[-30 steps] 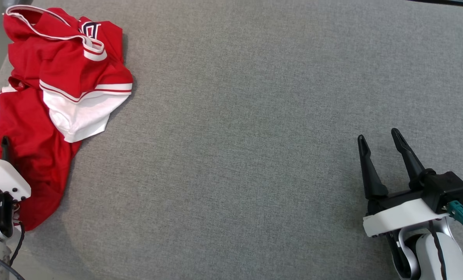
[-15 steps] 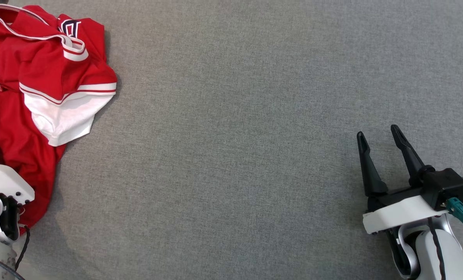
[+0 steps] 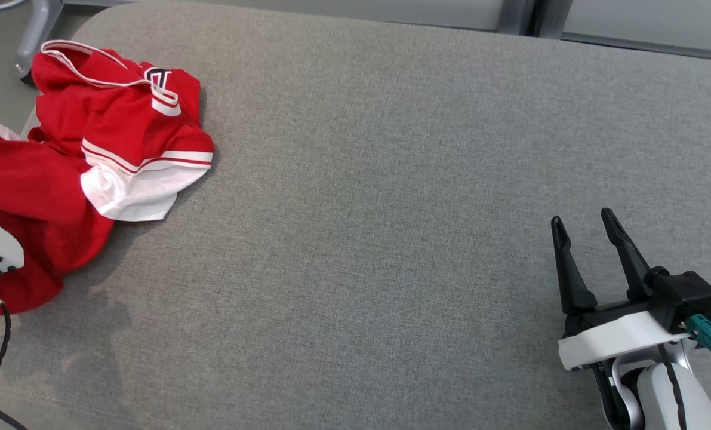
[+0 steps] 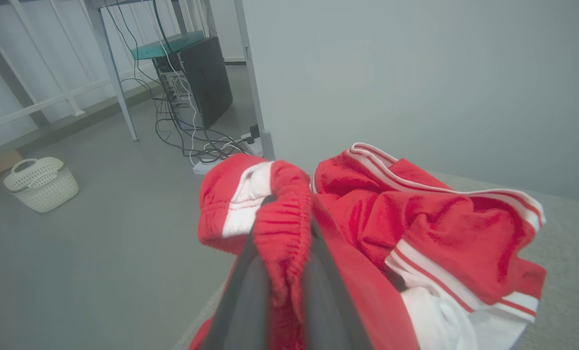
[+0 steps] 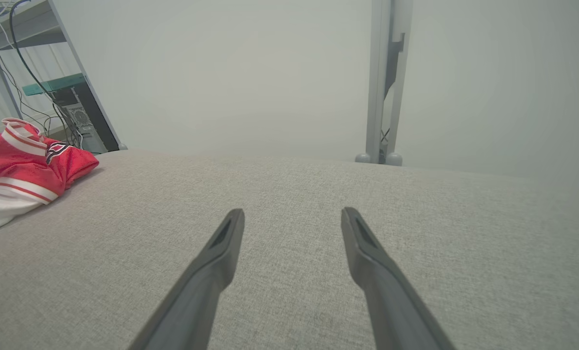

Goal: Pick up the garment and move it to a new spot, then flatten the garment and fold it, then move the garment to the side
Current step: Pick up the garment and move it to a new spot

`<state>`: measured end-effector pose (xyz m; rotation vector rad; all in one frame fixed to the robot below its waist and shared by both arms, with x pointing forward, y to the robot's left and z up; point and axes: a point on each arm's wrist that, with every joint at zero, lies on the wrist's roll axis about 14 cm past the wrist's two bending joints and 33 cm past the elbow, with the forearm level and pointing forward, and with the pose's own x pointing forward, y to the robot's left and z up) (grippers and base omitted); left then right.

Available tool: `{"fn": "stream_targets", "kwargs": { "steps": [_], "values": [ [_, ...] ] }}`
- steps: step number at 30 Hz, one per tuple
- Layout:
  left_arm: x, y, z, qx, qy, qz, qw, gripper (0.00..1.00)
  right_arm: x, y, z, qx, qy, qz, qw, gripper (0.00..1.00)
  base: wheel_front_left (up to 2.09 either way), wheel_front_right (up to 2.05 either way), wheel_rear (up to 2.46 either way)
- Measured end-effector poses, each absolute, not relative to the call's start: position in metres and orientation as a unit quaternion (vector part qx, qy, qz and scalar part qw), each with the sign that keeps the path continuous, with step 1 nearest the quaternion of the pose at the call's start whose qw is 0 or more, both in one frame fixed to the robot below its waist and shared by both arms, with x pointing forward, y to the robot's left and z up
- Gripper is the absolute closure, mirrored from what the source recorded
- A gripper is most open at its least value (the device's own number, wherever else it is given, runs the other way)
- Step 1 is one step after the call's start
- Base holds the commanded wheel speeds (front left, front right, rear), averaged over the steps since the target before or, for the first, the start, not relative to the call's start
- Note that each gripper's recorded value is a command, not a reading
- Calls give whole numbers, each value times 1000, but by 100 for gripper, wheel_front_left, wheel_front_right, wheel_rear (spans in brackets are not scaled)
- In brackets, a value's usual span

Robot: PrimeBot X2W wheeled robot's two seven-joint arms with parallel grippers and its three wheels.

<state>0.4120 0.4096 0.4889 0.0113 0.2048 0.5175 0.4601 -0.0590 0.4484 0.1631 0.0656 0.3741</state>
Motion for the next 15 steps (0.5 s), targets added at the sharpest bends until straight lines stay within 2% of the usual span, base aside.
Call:
{"fn": "stream_targets", "kwargs": {
  "steps": [8, 15],
  "values": [
    [424, 385, 582, 59, -9, 199, 978, 100, 445, -72, 472, 89, 8, 170, 981, 0, 0, 0, 0],
    [439, 326, 655, 83, -98, 116, 985, 100, 427, -99, 485, 94, -6, 135, 986, 0, 0, 0, 0]
  ]
}}
